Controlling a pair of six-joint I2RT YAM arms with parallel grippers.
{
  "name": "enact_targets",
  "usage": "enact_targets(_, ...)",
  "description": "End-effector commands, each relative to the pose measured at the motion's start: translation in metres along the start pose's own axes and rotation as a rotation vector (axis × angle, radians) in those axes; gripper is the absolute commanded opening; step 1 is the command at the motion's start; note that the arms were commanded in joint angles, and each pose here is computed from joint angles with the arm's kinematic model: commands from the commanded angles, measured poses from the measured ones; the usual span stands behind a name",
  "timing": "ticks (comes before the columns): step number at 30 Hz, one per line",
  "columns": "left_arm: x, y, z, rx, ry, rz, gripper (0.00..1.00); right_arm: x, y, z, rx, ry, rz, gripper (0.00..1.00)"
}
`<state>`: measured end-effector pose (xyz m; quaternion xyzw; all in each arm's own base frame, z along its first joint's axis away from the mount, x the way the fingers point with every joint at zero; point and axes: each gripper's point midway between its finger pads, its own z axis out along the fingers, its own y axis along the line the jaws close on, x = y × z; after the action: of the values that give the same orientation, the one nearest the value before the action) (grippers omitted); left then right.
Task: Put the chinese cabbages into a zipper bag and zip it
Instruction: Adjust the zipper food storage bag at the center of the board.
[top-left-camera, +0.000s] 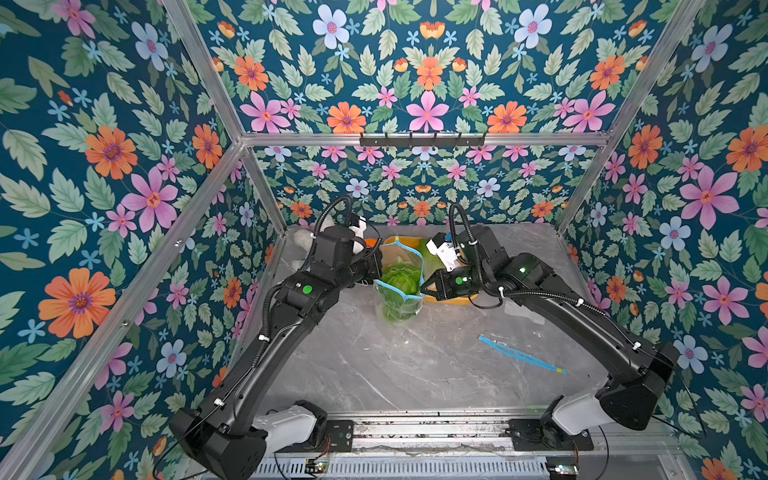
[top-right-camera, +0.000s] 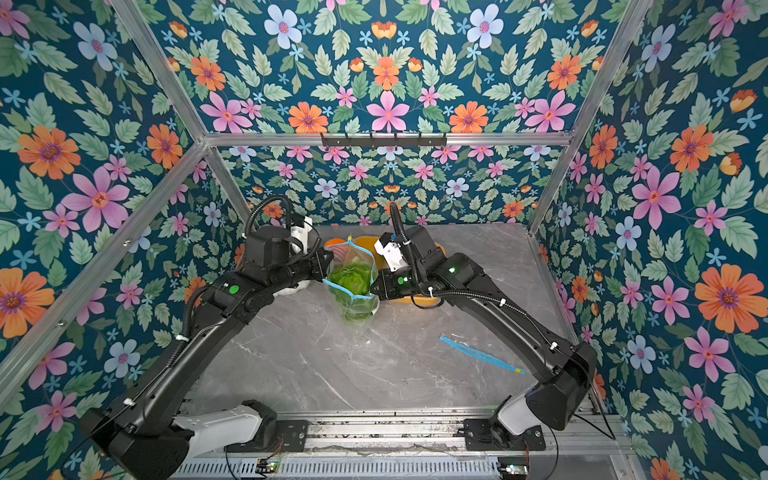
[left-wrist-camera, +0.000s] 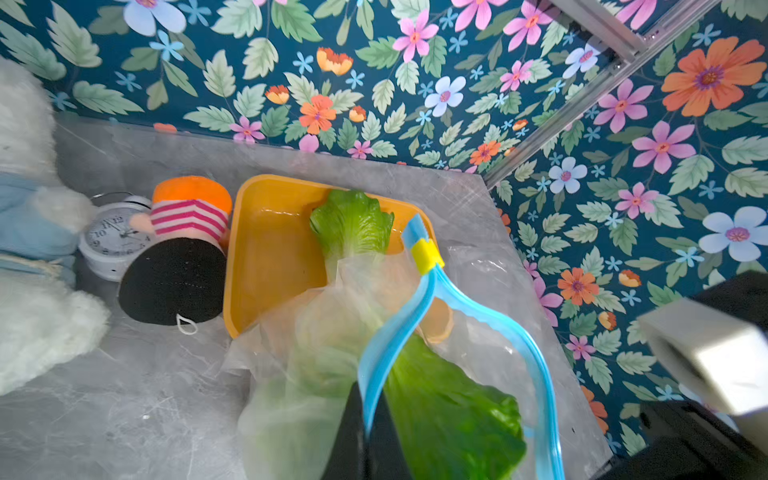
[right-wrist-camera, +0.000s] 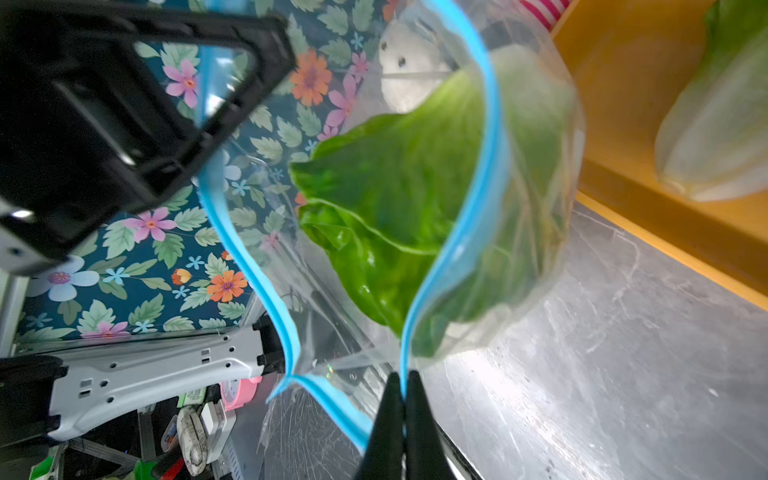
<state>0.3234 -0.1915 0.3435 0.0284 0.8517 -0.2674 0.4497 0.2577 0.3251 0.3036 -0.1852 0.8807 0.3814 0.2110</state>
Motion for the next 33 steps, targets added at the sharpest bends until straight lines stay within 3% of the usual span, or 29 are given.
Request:
enact_targets(1,-0.002,0.006,0.007,-0.024,-0.023,-0.024,0.0,0.002,0.003,-0.009,0.006,0.001,-0.022,0.09)
enact_targets(4,0.002,-0.008,0.012,0.069,-0.017,-0.044,0.0,-0.011,0.007,-0.024,0.041,-0.061,-0.038,0.32)
enact_targets(8,-0.001,-0.009,0.013,0.066,-0.019,-0.039,0.0,-0.033,0.0,-0.043,0.145,-0.147,-0.064,0.44)
enact_targets(10,-0.003,-0.013,0.013,0.082,-0.019,-0.042,0.0,-0.045,-0.003,-0.045,0.188,-0.178,-0.079,0.44)
enact_targets(13,-0.004,-0.014,0.015,0.086,-0.018,-0.048,0.0,-0.055,0.031,-0.036,0.007,-0.177,-0.115,0.37)
enact_targets(18,-0.013,-0.022,0.013,0.114,-0.033,-0.061,0.0,-0.078,0.031,-0.022,0.04,-0.188,-0.106,0.14)
enact_targets(27,-0.021,-0.022,0.012,0.115,-0.069,-0.103,0.0,-0.058,0.011,0.029,0.102,-0.044,-0.111,0.0)
enact_targets(33,-0.022,-0.018,0.014,0.101,-0.087,-0.14,0.0,-0.027,0.012,0.043,0.11,-0.007,-0.107,0.0)
